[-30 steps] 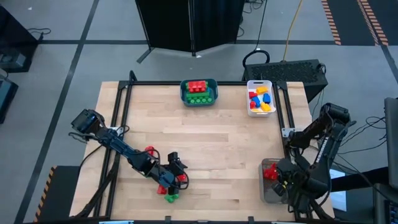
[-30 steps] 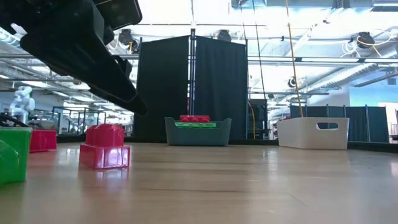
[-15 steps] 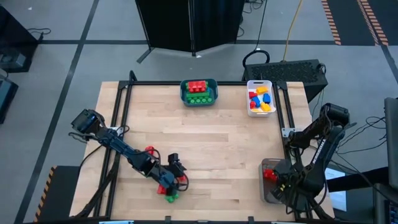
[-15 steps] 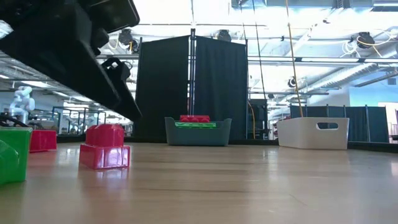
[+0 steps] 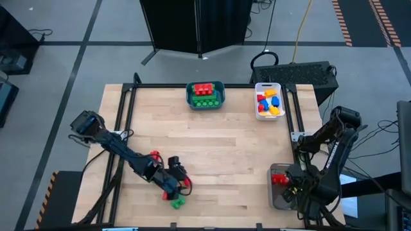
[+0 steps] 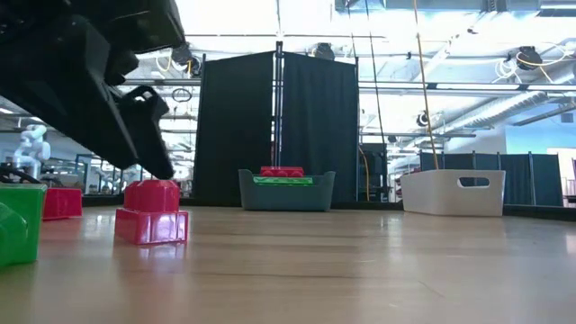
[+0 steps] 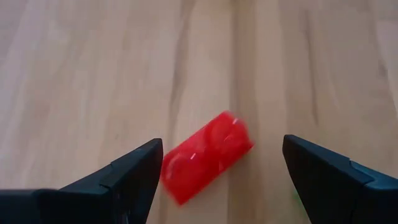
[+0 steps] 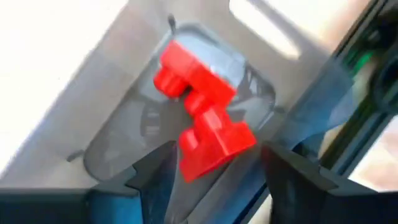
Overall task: Sort blocks by size
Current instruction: Put the two stud red game piece into the black transparent bin
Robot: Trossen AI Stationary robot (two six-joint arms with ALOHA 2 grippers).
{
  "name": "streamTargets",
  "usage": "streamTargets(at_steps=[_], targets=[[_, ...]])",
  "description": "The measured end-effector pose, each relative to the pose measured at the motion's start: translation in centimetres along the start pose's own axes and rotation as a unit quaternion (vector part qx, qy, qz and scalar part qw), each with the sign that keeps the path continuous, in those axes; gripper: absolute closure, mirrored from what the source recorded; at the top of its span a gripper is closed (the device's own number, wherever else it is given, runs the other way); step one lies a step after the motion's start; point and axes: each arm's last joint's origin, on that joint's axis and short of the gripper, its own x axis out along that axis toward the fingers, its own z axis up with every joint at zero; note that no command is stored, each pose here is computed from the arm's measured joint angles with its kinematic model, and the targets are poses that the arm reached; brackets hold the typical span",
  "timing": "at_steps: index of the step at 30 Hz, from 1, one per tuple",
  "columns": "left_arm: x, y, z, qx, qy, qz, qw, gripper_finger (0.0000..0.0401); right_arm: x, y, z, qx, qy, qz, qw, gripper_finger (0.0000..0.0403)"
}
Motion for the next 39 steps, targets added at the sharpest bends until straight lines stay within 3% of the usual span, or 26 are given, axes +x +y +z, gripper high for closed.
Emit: streamTargets(at_steps=[4,11,15,24,29,32,39], targets=[[-1.2,0.3,-0.1,0.012,0.014,0.013,1.000,0.0082,-1.8,0.2,0.6,-0.002,-0.055,0.026,0.998,0.0191],[-1.1,0.5,-0.9,0.192,0.046,-0.010,0.980,0.0082,-2.6,0.7,1.2,-0.011,-0.100,0.061,0.993,0.0193],[-0.2,1.1,-1.3,0.245,0.064,-0.004,0.967,0.0082,-2.6,0.8,1.4,-0.016,-0.101,0.059,0.993,0.0193],[2.3,2.5,-1.4,0.248,0.088,-0.006,0.965,0.0082,-2.5,1.3,1.9,-0.032,-0.103,0.058,0.992,0.0193],[2.6,2.7,-1.0,0.237,0.073,-0.016,0.969,0.0082,-2.6,1.8,2.1,-0.060,-0.143,0.096,0.983,0.0193],[2.8,2.7,-0.7,0.234,0.062,-0.027,0.970,0.0093,-2.7,2.4,2.2,-0.086,-0.186,0.137,0.969,0.0193],[2.9,2.9,-0.5,0.222,0.060,-0.038,0.972,0.0151,-3.1,5.2,2.2,-0.155,-0.301,0.229,0.912,0.0193]])
